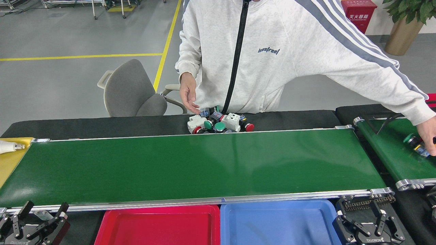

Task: Pick switch part from conveyor to tray

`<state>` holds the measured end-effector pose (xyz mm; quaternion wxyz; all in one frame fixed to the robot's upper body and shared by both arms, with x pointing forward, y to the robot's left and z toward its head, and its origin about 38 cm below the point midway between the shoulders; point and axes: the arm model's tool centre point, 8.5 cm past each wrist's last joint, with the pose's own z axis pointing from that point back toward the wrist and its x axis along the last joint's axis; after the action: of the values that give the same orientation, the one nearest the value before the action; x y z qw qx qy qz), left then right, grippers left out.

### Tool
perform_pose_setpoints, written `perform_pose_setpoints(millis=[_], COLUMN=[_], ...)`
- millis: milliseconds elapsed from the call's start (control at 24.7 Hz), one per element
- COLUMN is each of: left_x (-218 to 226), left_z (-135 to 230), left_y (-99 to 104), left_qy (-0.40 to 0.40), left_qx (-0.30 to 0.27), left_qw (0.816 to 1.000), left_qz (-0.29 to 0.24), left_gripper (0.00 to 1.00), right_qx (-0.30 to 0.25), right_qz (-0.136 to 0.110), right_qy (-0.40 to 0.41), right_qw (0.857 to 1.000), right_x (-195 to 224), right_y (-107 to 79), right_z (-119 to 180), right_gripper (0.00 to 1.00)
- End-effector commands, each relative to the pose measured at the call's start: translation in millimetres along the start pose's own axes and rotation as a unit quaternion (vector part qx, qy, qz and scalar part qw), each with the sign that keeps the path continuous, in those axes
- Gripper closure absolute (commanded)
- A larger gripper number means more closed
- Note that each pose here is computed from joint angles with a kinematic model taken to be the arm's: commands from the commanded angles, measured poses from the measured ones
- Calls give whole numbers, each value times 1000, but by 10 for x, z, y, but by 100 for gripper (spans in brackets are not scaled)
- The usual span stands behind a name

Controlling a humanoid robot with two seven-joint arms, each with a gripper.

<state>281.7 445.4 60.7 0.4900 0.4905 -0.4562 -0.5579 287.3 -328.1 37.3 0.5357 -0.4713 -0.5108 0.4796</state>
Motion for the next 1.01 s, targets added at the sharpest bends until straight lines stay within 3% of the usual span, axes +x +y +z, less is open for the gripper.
perform_pose_setpoints(millis=[0,974], left_x=[-48,-58], left_z=[-14,-23], left_y=[71,101], left_qy=[4,5], left_qx=[9,15], left_qw=[1000,1000], left_qz=[-6,-4], left_gripper=[0,0], right_qx=[-10,-10], right_qz=[3,5], right_qy=[1,4], right_qw=[1000,1000], right_x=[-4,-47], right_y=[-65,-71], right_z=[-20,-36], right_gripper=[0,0])
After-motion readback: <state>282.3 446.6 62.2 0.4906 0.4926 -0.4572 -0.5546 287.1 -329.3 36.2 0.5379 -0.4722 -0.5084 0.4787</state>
